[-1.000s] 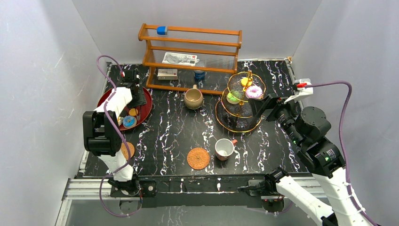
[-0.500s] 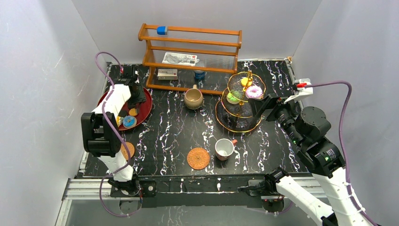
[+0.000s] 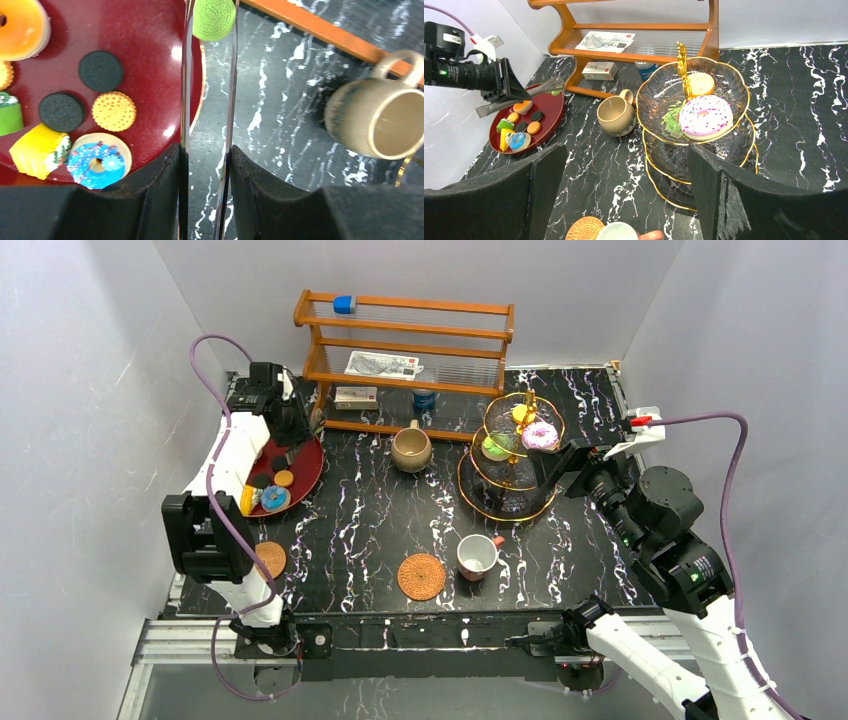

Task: Serve the afternoon tea
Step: Pick up the desert from the tray, then place the desert on the desert table.

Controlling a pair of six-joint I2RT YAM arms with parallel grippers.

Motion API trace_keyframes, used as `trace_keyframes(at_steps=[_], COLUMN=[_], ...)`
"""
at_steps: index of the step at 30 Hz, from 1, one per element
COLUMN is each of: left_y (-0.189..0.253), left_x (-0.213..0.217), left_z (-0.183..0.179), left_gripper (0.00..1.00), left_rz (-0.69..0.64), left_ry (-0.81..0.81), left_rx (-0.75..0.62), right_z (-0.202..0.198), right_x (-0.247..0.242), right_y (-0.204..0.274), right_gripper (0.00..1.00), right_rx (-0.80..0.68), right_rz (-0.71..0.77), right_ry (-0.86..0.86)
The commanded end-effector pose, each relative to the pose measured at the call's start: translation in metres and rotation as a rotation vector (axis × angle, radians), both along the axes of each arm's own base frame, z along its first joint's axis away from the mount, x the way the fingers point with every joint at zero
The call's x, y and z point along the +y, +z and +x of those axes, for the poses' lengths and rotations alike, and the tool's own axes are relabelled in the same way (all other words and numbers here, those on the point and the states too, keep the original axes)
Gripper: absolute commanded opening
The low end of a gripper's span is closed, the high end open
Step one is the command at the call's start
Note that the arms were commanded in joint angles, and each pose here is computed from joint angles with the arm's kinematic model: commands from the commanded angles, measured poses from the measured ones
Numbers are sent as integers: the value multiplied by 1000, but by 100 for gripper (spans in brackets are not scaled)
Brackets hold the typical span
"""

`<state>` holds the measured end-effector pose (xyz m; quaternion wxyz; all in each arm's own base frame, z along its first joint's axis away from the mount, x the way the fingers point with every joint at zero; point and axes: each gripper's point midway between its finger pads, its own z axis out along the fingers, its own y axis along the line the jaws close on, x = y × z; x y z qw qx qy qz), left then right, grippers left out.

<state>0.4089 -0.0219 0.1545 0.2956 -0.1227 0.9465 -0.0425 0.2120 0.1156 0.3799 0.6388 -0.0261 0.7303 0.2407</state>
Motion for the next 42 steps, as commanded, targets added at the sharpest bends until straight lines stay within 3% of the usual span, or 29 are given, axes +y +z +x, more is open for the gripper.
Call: trace_keyframes(at_steps=[1, 8, 22, 35, 42], left_y=[59, 93, 172, 208, 223], left_x=[-28, -62, -162, -264, -293], left_z=[-1, -4, -34, -80, -99], left_gripper=[33, 33, 33, 32, 32], left_rz=[-142, -279, -406, -592, -640], left_ry=[-72, -166, -402, -640, -714], left_rx=[-126, -189, -317, -332, -349], right_z=[-1, -1, -10, -13, -12], right_x=[-1, 0, -8, -7, -8], right_y=[25, 22, 22, 23, 27], right_gripper=[99, 99, 99, 99, 99], right_rx=[-71, -57, -67, -67, -71], right_rz=[41, 38, 46, 61, 55], right_ry=[-5, 1, -8, 1, -5])
